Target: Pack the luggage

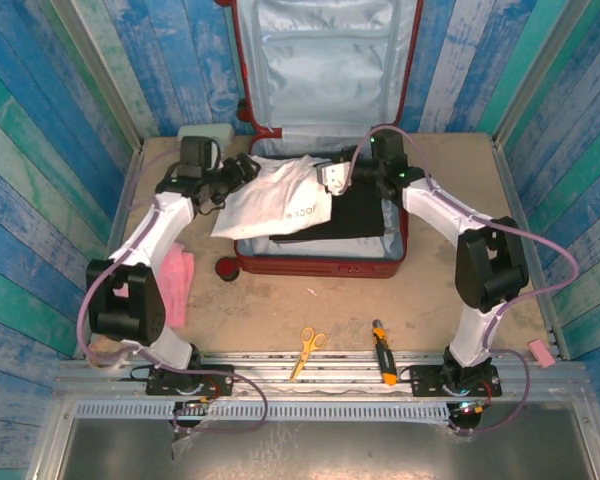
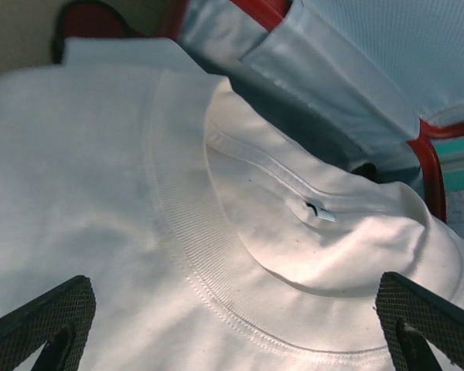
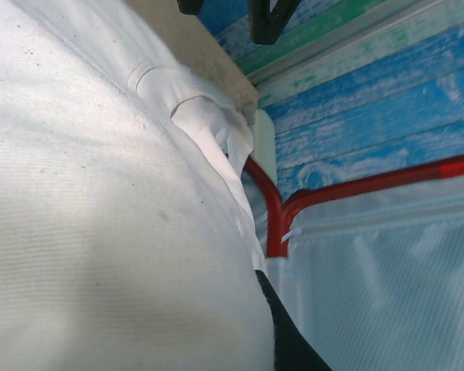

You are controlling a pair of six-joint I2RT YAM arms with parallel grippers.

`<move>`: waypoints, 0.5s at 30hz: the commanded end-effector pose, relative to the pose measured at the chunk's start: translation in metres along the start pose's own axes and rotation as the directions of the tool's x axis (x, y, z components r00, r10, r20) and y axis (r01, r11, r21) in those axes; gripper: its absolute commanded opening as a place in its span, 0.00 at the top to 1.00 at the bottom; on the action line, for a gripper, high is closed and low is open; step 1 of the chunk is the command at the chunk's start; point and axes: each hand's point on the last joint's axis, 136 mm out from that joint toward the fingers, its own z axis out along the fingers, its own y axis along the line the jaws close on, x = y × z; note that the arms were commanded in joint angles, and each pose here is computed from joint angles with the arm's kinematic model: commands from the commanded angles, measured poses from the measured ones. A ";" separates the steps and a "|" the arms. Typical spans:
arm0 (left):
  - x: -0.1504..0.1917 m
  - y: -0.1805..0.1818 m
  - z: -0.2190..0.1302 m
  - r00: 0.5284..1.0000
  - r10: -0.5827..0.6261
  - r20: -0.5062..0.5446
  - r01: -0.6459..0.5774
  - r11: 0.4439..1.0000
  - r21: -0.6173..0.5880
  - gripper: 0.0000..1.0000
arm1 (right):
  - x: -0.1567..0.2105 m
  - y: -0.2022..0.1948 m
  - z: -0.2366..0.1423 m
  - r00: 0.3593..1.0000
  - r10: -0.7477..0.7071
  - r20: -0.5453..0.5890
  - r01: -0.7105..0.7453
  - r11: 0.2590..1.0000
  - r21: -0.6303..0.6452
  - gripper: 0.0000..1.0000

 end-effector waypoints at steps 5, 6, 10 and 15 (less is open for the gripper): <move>0.025 -0.018 0.043 0.996 0.055 -0.077 -0.057 0.998 -0.030 0.05 | 0.017 -0.022 -0.031 1.000 -0.001 -0.026 0.003 0.998 0.069 0.99; 0.028 -0.022 0.046 0.995 0.060 -0.082 -0.063 0.998 -0.031 0.05 | 0.020 -0.022 -0.034 1.000 0.001 -0.030 0.001 0.997 0.072 0.99; 0.046 -0.033 0.064 0.990 0.068 -0.126 -0.073 0.997 -0.035 0.06 | 0.033 -0.023 -0.043 0.999 0.013 -0.036 -0.010 0.997 0.079 1.00; 0.065 -0.038 0.084 0.983 0.065 -0.174 -0.074 0.996 -0.047 0.06 | 0.046 -0.021 -0.055 0.998 0.020 -0.054 -0.016 0.997 0.072 0.99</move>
